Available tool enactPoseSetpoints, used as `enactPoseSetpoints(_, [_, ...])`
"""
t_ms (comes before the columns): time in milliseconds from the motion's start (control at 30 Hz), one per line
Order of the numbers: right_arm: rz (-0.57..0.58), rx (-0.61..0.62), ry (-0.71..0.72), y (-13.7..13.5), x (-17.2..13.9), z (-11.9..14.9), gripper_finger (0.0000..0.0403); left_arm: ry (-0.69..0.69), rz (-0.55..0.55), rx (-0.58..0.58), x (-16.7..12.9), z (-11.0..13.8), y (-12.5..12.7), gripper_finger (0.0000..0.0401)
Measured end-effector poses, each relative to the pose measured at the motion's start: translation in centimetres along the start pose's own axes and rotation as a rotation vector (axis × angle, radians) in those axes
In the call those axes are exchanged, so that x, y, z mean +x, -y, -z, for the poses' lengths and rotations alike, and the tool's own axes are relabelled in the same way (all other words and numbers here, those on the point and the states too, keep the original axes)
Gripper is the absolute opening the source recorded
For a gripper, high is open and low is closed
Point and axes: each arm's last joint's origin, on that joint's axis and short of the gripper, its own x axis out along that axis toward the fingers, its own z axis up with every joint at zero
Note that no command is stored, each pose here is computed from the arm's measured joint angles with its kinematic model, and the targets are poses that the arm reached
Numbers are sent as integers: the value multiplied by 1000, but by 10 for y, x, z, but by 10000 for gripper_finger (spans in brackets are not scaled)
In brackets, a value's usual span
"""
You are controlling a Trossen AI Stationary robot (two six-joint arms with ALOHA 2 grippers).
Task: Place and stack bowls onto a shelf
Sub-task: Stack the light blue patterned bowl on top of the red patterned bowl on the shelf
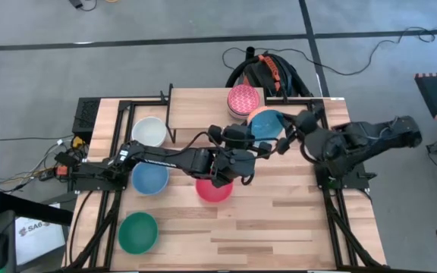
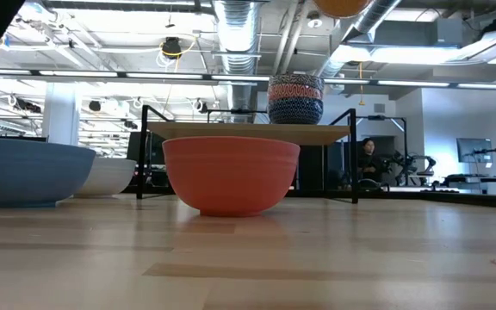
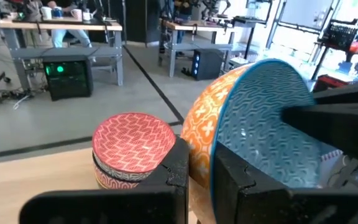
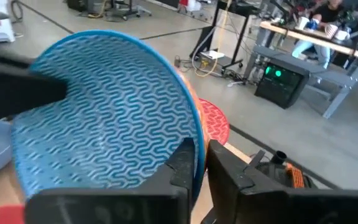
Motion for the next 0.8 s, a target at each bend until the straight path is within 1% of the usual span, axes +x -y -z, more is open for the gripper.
enactPoseSetpoints(67, [6, 10, -15, 1, 6, -1, 42, 3, -6, -15, 0, 0, 0, 19])
enactPoseSetpoints(133, [-8, 13, -33, 3, 10, 0, 42, 3, -1, -25, 0, -1, 0, 19])
enactPoseSetpoints(233, [-36, -14, -62, 4, 14, 1, 39, -10, 76, -84, -5, -9, 3, 23])
enactPoseSetpoints(267, [-48, -17, -66, 3, 16, 1, 38, -18, 124, -111, -6, -13, 5, 28])
enactPoseSetpoints(333, [-68, -31, -91, 1, 21, 3, 38, -20, 161, -91, -5, -15, 6, 38])
enactPoseSetpoints(367, [-80, -33, -98, 2, 21, 3, 38, -24, 201, -71, -3, -16, 7, 43])
enactPoseSetpoints(433, [-78, 8, -73, 3, 23, -2, 38, -21, 234, -36, 1, -16, 8, 54])
enactPoseSetpoints(467, [-73, 20, -66, 4, 24, -4, 38, -15, 234, -28, 2, -17, 8, 60])
enactPoseSetpoints(533, [-59, -10, -81, 5, 28, -2, 38, -2, 204, -15, 2, -19, 7, 72])
enactPoseSetpoints(600, [-74, -3, -85, 8, 34, -4, 38, 5, 173, 6, -2, -21, 5, 83])
enactPoseSetpoints(700, [-86, 33, -78, 22, 42, -18, 38, 20, 145, 35, -10, -32, -1, 97])
enactPoseSetpoints(800, [-73, 62, -64, 41, 55, -40, 38, 35, 140, 41, -17, -53, -12, 106])
